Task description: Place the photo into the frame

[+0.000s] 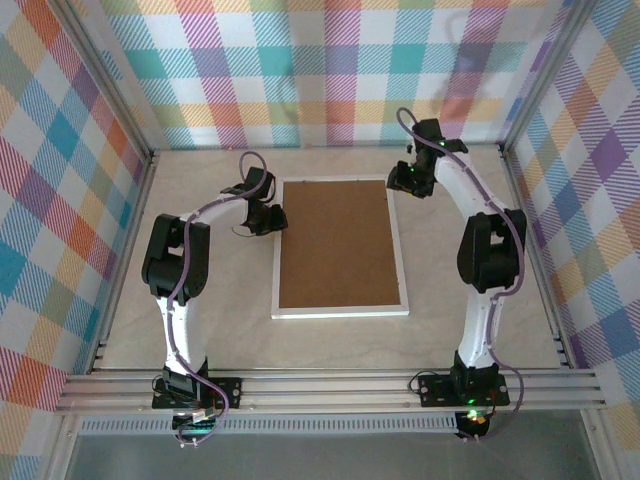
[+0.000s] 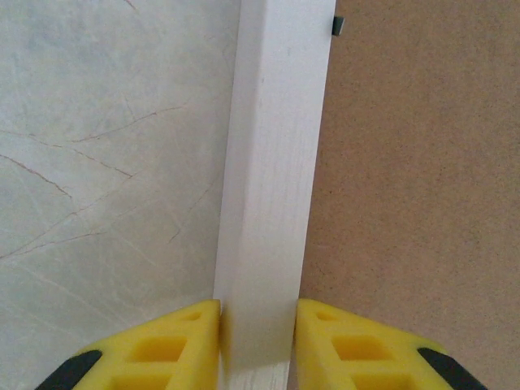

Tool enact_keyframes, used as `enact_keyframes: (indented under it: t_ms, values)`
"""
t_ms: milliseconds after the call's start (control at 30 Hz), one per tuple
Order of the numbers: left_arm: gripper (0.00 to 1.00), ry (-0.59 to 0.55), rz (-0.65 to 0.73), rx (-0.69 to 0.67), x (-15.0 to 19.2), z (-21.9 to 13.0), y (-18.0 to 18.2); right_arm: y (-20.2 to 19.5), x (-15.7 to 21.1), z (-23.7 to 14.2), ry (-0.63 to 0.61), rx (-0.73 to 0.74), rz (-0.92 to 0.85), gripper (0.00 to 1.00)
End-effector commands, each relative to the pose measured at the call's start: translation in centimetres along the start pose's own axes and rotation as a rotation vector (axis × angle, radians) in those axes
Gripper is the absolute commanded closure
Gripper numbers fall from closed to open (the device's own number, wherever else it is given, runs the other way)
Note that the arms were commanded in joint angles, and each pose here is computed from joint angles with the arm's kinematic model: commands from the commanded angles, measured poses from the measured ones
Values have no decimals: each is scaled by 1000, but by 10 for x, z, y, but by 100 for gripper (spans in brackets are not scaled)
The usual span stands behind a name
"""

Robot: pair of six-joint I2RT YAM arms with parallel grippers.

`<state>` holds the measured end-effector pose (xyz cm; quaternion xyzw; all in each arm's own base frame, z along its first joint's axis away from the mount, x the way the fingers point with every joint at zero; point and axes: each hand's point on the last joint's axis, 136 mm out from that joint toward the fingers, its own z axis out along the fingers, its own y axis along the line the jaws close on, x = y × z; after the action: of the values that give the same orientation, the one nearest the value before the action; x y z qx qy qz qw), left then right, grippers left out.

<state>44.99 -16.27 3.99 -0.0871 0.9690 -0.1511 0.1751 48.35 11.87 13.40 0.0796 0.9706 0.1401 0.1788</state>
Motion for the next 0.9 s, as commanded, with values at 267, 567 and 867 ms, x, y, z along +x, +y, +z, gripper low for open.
enact_keyframes:
  t_ms: [267,567,867]
  values:
    - [79,54,17,28,13,6,-8,-30,84,8,151,16,-25,51]
    - [84,53,14,17,14,4,-5,-39,108,36,207,52,-34,51]
    - [87,47,13,7,12,1,-5,-45,118,46,219,77,-37,51]
